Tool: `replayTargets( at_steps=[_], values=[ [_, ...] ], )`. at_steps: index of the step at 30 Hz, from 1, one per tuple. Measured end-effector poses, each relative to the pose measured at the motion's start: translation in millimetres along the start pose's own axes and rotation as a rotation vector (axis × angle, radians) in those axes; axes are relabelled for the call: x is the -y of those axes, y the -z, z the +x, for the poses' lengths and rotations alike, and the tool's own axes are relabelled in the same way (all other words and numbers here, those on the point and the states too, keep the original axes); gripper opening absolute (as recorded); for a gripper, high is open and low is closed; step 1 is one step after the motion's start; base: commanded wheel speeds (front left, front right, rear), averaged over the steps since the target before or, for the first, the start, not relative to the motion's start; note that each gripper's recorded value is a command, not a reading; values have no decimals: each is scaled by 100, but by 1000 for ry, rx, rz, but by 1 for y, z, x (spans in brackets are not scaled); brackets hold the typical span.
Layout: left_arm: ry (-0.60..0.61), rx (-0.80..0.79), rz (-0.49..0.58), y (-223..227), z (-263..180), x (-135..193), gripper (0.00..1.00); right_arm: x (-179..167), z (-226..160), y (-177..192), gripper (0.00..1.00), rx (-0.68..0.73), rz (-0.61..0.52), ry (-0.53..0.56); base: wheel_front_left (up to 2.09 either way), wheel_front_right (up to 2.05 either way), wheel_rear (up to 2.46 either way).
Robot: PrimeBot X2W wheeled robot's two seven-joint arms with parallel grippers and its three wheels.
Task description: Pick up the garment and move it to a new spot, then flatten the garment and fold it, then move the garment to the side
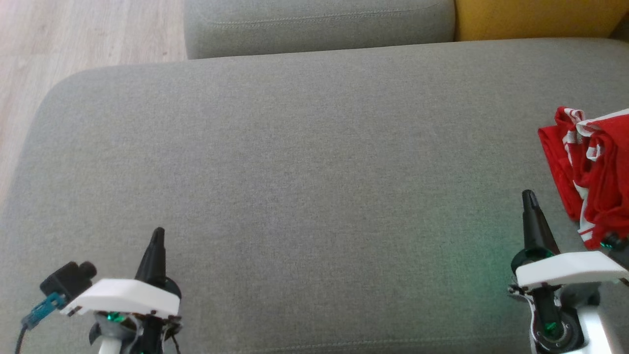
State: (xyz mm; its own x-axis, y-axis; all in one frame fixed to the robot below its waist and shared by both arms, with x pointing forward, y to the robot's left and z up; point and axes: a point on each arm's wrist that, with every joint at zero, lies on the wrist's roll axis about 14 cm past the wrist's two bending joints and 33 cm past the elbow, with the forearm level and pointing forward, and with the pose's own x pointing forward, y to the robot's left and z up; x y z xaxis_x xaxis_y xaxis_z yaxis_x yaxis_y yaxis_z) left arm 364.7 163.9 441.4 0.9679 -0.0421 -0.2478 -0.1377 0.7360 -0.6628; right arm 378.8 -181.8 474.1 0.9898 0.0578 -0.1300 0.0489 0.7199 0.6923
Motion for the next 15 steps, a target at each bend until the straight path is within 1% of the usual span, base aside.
replayTargets(
  at_steps=[15],
  values=[
    [7, 8, -182, -9, 1, -1, 0, 3, -2, -5, 0, 21, 181, 4, 0, 0, 0]
  ],
)
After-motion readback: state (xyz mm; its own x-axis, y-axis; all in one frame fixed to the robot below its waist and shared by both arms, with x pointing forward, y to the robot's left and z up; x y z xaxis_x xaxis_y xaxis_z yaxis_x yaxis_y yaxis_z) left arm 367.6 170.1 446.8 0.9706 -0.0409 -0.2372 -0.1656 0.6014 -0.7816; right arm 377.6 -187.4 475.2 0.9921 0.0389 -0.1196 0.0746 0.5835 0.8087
